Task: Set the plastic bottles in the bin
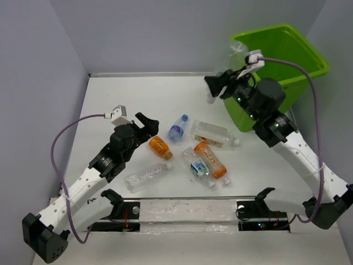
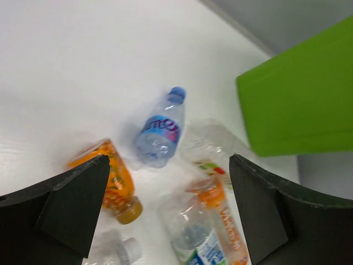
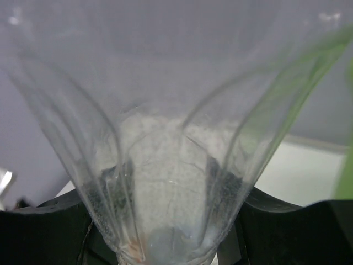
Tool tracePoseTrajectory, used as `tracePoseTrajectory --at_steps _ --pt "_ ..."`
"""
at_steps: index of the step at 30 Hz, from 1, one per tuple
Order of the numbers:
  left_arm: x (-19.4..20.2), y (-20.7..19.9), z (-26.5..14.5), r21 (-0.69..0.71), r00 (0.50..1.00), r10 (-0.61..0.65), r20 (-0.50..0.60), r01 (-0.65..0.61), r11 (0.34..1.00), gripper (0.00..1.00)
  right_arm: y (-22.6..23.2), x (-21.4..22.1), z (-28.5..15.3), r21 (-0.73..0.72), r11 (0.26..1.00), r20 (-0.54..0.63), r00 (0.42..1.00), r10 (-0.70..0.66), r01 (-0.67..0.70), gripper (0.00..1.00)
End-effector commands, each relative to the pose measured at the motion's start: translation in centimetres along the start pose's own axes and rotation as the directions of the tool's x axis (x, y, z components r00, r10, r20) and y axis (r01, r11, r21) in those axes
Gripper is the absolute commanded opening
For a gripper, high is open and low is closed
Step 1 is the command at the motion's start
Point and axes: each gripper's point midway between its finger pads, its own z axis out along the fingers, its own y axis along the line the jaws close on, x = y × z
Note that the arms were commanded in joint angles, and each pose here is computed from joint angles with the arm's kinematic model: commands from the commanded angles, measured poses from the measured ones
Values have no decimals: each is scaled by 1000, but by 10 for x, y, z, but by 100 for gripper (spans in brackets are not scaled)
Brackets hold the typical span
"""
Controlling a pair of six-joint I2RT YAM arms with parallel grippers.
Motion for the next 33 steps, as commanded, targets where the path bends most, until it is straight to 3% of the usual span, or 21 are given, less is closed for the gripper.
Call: tracePoseTrajectory --at_steps 1,2,5,8,9,10,11,12,13,16,17,18,22,24,28,33 --pt "37 55 14 -212 993 65 -97 -84 974 99 -103 -98 -27 412 905 138 974 -179 108 25" --pt "41 62 16 -232 992 74 -102 -96 968 99 -126 -125 -38 500 859 169 960 -221 110 25" --pt "47 75 23 -279 990 95 -104 -121 953 99 -174 -152 -42 644 752 146 944 -297 137 25" --pt "53 79 32 -295 987 108 -116 -138 945 99 -217 -144 -31 707 689 75 952 -295 158 29" --pt "58 81 37 -302 985 117 -130 -152 941 99 -231 -146 -33 730 664 55 954 -296 164 57" --pt "61 82 39 -307 983 122 -141 -160 938 99 -247 -132 -25 740 644 0 958 -286 193 77" --pt "62 83 42 -312 982 124 -144 -164 936 99 -245 -137 -28 745 639 -6 959 -284 194 93" --pt "63 83 45 -316 980 129 -149 -170 934 99 -252 -139 -27 766 607 -32 956 -290 210 99" --pt "69 87 50 -328 978 132 -164 -181 927 99 -253 -132 -28 761 605 -75 957 -279 236 100" --pt "78 85 59 -320 972 132 -194 -190 928 99 -228 -136 -29 691 699 -17 970 -241 185 100" --pt "86 87 65 -321 966 135 -222 -203 925 99 -209 -135 -29 624 765 11 977 -213 160 100" --pt "86 87 65 -322 966 135 -221 -203 925 99 -211 -128 -28 625 764 -2 978 -207 163 100" --pt "98 81 79 -290 960 128 -250 -200 936 99 -135 -98 -15 385 919 29 994 -107 87 97" --pt "102 83 83 -301 958 126 -258 -204 932 99 -85 -43 5 240 968 -63 996 -58 72 95" --pt "104 92 86 -335 961 122 -249 -204 920 97 -23 62 27 104 994 -239 971 15 11 92" --pt "103 106 86 -382 967 130 -218 -207 901 86 14 162 45 119 992 -379 922 78 -35 89"
